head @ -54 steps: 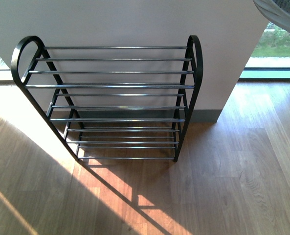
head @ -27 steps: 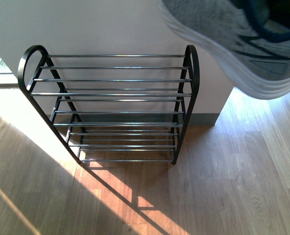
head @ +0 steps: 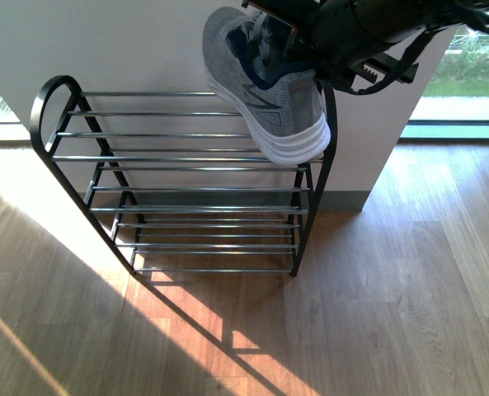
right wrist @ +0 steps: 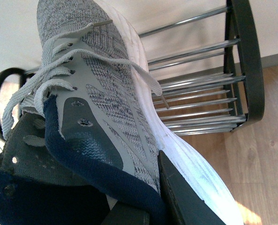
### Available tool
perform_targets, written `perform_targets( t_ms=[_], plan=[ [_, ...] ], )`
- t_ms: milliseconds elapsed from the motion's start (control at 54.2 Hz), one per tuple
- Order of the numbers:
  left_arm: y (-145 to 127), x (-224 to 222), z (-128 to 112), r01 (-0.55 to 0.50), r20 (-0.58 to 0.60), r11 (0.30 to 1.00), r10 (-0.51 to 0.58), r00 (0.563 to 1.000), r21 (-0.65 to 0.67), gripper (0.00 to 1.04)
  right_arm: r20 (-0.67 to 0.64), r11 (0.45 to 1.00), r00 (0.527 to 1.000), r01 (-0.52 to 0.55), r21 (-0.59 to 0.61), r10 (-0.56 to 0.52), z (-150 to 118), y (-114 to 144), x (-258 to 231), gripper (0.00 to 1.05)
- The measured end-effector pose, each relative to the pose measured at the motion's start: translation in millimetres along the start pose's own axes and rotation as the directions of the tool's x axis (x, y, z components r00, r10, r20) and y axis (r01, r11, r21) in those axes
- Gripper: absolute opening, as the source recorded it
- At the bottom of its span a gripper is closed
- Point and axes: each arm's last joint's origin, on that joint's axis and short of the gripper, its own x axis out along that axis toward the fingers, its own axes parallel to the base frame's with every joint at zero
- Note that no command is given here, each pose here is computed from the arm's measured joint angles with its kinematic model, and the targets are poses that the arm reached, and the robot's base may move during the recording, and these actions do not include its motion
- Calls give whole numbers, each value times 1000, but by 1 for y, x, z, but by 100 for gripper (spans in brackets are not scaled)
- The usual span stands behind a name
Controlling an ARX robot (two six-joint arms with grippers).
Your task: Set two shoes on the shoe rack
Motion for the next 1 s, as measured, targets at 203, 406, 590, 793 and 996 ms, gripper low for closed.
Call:
perform_targets(
  t_ms=[203,406,590,793,996],
  plan=[
    [0,0,0,0,0,1000,0,1000,0,3,4,993,994,107,51,-107,10,-11,54,1],
    [0,0,0,0,0,1000,0,1000,0,3,-11,981,986,167,98,-167,14,-26,82,1],
    [0,0,0,0,0,1000,0,1000,0,3,-32,962,975,224,154,-221,16,-44,103,1],
    [0,0,0,0,0,1000,0,1000,0,3,-63,940,969,248,235,-240,14,-54,116,1],
    [0,0,0,0,0,1000,0,1000,0,3,-74,922,965,262,285,-252,15,-61,125,1]
  ],
)
